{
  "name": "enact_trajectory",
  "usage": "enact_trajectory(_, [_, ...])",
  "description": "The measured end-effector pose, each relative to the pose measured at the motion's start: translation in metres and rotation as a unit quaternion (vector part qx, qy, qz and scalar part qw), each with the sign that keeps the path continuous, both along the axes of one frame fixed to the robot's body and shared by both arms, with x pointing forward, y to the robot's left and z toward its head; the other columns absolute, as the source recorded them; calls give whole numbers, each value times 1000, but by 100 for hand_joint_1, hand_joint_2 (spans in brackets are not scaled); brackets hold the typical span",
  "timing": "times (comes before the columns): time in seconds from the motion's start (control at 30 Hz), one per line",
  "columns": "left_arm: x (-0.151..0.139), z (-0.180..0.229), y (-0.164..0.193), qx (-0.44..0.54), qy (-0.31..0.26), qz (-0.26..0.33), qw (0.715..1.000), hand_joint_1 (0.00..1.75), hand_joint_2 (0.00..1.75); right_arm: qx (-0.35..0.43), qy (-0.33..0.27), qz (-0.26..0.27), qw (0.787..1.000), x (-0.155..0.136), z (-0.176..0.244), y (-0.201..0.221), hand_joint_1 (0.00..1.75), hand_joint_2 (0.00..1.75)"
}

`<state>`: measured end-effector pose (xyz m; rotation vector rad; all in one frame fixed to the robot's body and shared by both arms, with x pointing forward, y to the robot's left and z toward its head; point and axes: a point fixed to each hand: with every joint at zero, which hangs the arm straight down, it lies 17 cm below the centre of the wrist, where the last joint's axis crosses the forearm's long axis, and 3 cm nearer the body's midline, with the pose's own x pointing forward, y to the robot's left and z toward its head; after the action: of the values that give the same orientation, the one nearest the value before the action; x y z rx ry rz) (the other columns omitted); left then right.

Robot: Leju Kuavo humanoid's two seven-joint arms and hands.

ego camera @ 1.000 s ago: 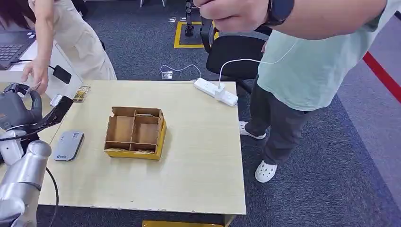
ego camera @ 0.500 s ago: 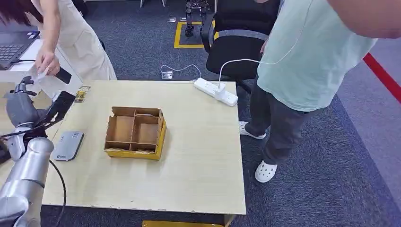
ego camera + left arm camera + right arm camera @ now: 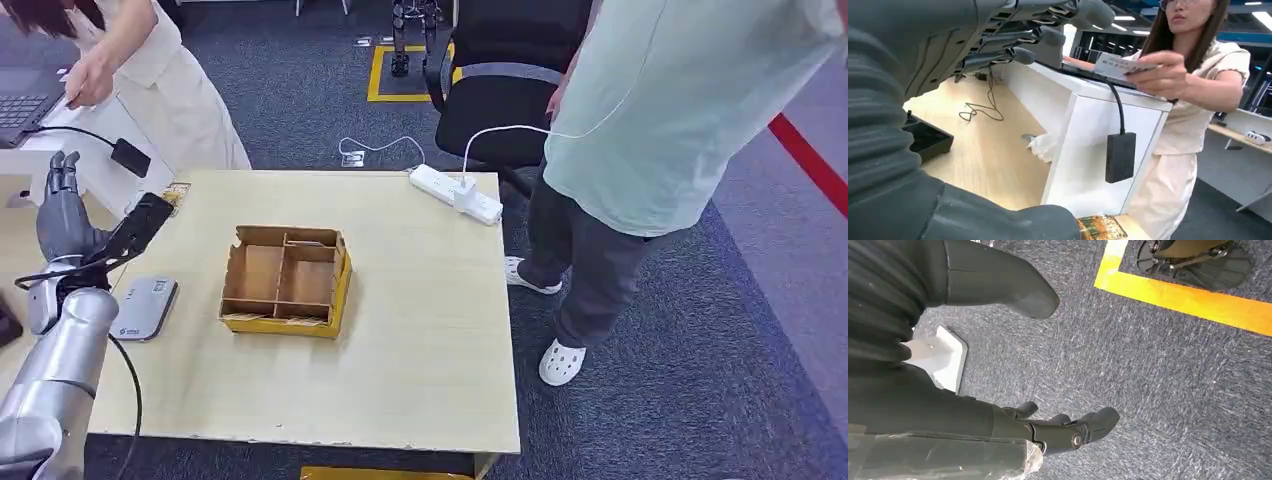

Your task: Pass the card to the sensor for recognition and then transmit it.

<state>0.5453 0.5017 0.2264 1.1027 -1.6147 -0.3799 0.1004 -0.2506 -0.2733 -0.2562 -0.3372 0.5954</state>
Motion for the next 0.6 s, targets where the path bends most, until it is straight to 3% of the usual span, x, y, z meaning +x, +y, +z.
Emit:
enact_trajectory(0.1, [4,-9,-13,-17,29,-41,999,0,175,0,0,-1,1000,0,0,0,0,175])
enact_trajectory(0.27, [-14,-26,-39,2,134,-182,974,0,175,4,-2,-6,1000,-2,0,0,0,175])
enact_trajectory(0.4, [-77,-19,-39,37,198,-292,935,0,175,6,3,-3,1000,-8,-2,-3,0,175])
enact_trajectory(0.6, [-162,-14,-61,180,297,-369,862,0,175,3,3,-1,1000,-6,-2,-7,0,175])
